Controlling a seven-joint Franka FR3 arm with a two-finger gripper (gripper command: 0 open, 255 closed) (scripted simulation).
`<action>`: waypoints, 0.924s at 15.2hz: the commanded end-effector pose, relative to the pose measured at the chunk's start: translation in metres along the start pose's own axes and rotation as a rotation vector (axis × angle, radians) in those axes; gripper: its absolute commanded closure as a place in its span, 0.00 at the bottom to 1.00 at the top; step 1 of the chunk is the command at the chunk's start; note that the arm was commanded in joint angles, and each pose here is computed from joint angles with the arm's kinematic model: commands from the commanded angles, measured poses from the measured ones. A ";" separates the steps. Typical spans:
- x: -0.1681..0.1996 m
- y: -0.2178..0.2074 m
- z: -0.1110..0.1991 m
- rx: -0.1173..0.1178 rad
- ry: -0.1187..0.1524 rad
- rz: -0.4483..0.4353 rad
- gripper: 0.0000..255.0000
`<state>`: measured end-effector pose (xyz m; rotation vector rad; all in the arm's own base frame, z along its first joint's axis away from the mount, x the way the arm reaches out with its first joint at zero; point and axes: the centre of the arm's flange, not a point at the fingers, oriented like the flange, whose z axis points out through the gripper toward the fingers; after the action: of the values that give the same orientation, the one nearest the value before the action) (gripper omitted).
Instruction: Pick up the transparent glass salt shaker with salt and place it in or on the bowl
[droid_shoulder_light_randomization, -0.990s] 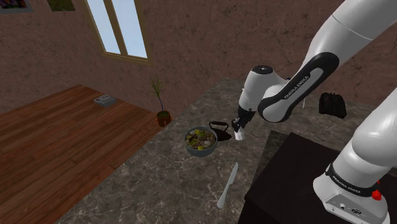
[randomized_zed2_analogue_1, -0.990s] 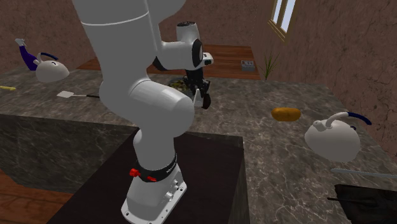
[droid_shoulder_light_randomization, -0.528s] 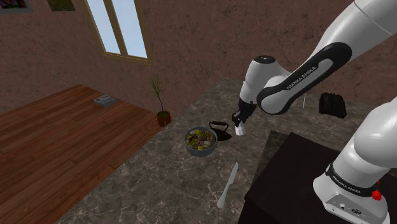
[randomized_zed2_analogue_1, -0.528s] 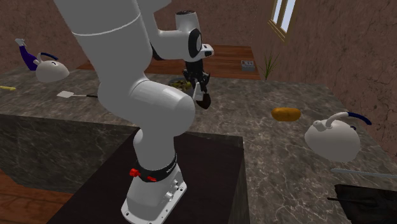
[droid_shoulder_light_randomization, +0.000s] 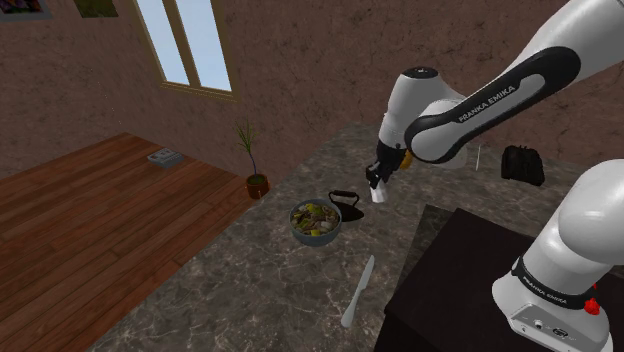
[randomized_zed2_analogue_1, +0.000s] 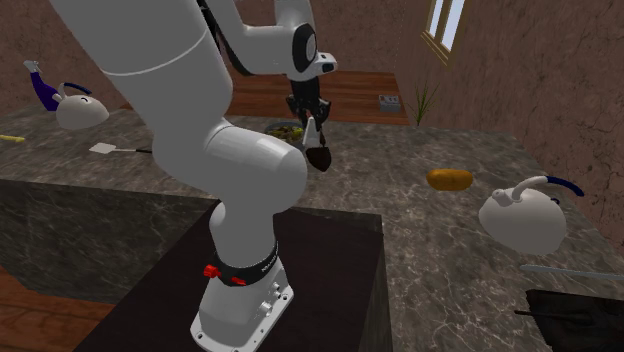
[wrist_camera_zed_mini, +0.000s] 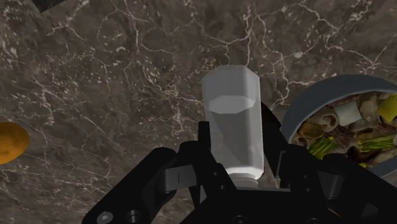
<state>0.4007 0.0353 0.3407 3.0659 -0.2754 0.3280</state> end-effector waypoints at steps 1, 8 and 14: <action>0.002 0.000 -0.011 0.000 -0.001 0.000 1.00; 0.029 -0.047 -0.024 0.000 -0.001 0.000 1.00; 0.065 -0.117 -0.023 0.000 -0.001 0.000 1.00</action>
<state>0.4730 0.1279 0.3738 3.0659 -0.2731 0.3265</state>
